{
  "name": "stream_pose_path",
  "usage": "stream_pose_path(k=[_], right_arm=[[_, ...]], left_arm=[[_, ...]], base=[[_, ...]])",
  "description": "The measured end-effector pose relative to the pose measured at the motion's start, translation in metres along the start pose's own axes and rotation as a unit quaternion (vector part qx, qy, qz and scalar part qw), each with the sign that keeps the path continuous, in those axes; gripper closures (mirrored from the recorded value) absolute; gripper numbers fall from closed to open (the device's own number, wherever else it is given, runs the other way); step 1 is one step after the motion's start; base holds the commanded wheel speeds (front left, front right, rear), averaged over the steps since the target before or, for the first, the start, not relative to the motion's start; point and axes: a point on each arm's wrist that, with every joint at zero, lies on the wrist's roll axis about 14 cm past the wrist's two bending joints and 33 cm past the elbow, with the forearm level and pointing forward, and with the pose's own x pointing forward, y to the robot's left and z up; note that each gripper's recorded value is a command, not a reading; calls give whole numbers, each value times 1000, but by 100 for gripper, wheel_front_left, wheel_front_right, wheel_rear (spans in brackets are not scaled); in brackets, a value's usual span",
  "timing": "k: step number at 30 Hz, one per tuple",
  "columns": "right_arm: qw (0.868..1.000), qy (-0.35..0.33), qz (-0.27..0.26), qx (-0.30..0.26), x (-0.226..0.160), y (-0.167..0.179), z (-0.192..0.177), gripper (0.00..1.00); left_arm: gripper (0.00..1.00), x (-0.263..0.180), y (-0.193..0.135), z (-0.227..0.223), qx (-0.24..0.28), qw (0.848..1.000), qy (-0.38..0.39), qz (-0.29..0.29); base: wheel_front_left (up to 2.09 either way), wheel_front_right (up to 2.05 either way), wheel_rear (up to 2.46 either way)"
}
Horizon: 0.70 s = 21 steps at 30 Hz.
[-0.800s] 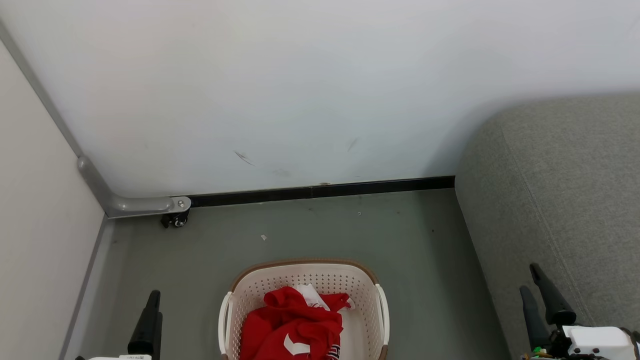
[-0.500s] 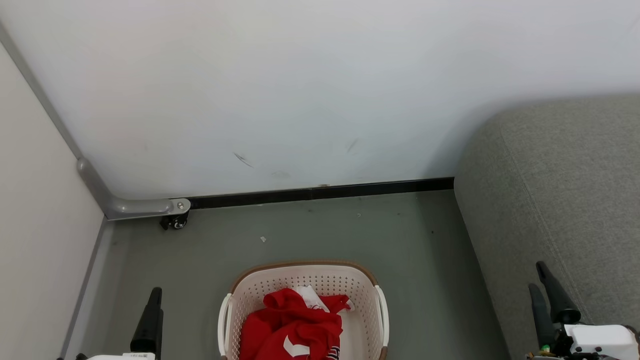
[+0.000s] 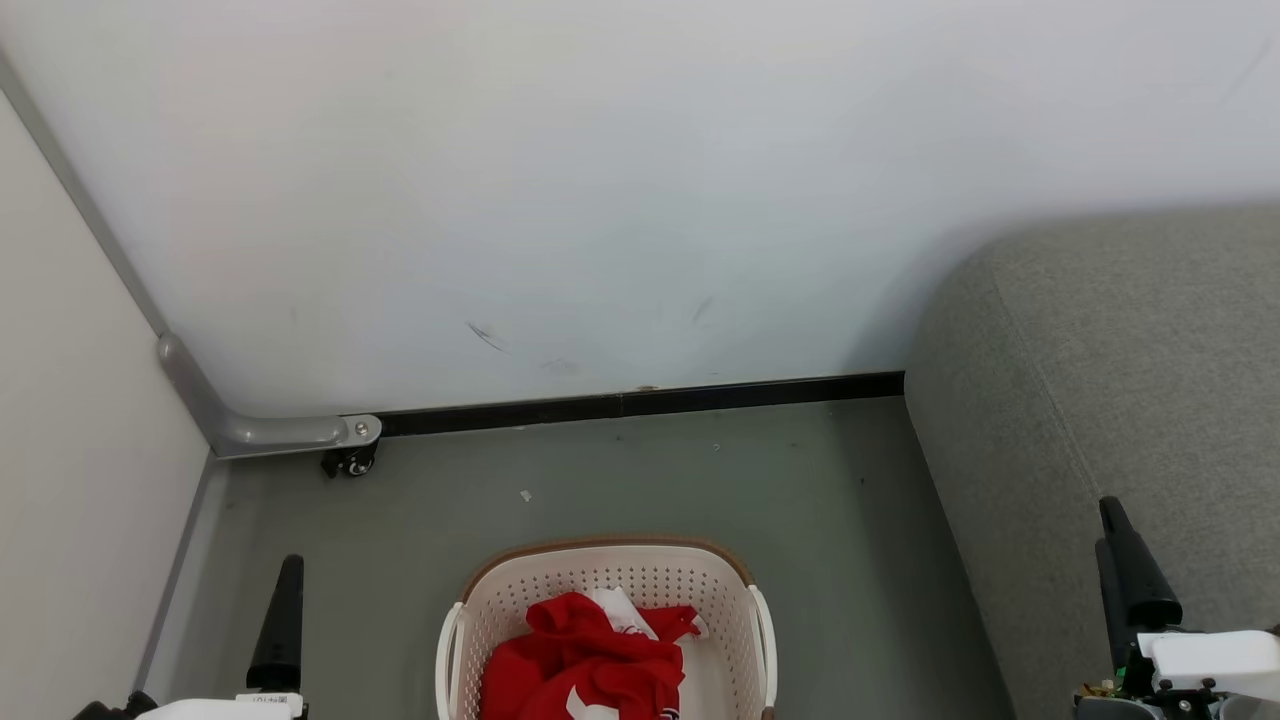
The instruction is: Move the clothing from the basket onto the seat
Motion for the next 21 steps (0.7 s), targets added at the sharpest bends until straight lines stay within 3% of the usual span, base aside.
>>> stream_pose_path(k=[10, 21], right_arm=[[995, -19, 40, -87, -1, 24, 9, 0], [974, -36, 98, -202, -4, 60, 12, 0]], left_arm=[[0, -1, -24, 3, 71, 997, -11, -39], [0, -5, -62, 18, 174, 979, -50, -98]], base=[[0, 0, 0], [0, 0, 0]])
